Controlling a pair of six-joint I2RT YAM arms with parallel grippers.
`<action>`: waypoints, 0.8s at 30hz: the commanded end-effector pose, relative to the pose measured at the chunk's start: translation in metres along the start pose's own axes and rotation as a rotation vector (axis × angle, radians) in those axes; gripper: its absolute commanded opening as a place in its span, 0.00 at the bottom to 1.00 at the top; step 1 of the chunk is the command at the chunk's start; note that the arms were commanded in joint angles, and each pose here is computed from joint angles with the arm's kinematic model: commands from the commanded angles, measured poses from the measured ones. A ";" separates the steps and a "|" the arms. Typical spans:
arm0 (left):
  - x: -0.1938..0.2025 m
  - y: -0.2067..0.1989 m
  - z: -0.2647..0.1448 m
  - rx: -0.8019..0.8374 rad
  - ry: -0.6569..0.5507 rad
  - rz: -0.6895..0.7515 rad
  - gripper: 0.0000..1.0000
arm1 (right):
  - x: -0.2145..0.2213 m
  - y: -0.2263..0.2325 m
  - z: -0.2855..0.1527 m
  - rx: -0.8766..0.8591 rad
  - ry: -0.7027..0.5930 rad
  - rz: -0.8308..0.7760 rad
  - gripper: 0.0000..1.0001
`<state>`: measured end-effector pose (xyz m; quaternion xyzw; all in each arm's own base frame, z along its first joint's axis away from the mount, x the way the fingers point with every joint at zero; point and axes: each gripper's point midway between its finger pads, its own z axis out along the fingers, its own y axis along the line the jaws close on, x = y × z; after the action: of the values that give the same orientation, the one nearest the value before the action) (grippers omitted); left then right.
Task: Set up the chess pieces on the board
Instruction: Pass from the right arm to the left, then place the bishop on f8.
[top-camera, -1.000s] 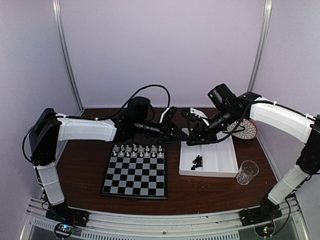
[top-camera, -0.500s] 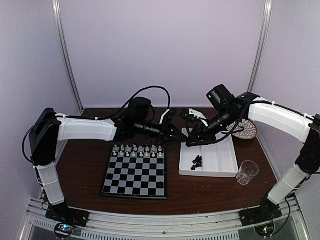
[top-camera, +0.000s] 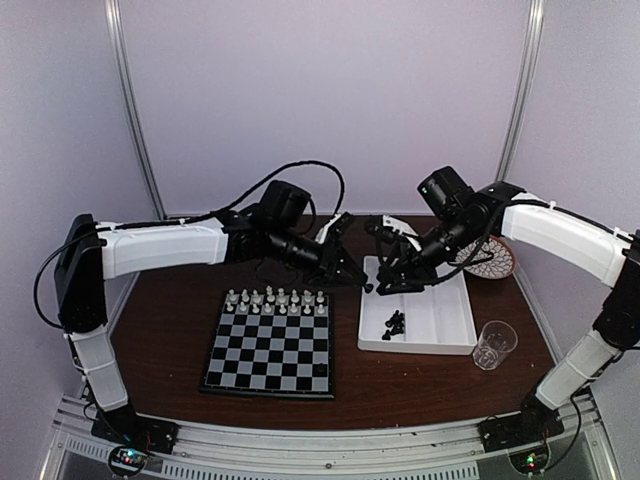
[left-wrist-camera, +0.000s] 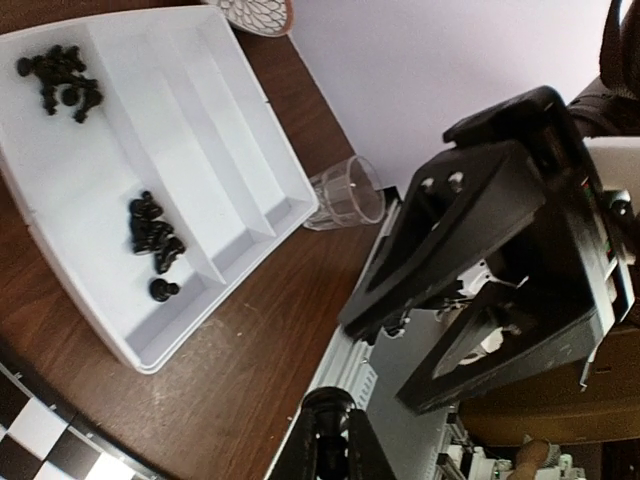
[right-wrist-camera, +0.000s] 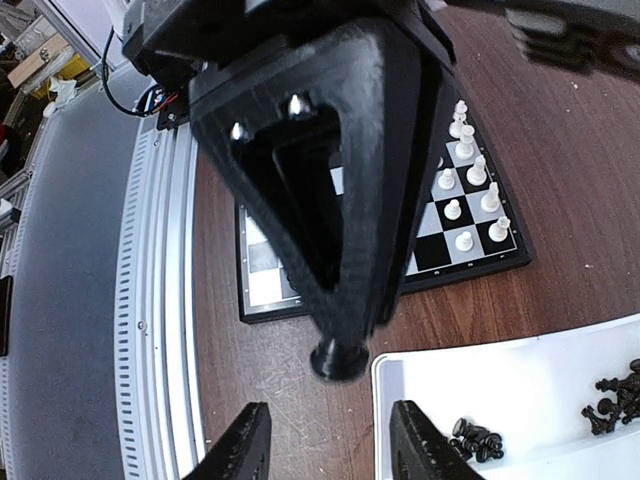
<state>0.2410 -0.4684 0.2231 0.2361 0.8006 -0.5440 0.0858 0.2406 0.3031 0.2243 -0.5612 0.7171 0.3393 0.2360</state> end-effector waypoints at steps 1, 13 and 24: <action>0.006 -0.005 -0.049 -0.246 0.008 0.197 0.02 | 0.001 0.010 -0.043 0.048 -0.048 -0.027 0.46; 0.085 0.074 -0.155 -0.808 0.134 0.289 0.02 | 0.080 -0.032 -0.044 0.188 -0.020 0.101 0.46; 0.156 0.114 -0.172 -0.905 0.138 0.197 0.02 | 0.094 -0.044 -0.034 0.196 0.028 0.110 0.46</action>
<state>0.1802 -0.2395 0.1373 0.3059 0.9318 -0.1216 0.1532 0.2520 0.2119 0.1744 -0.4938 0.7809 0.2839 0.2564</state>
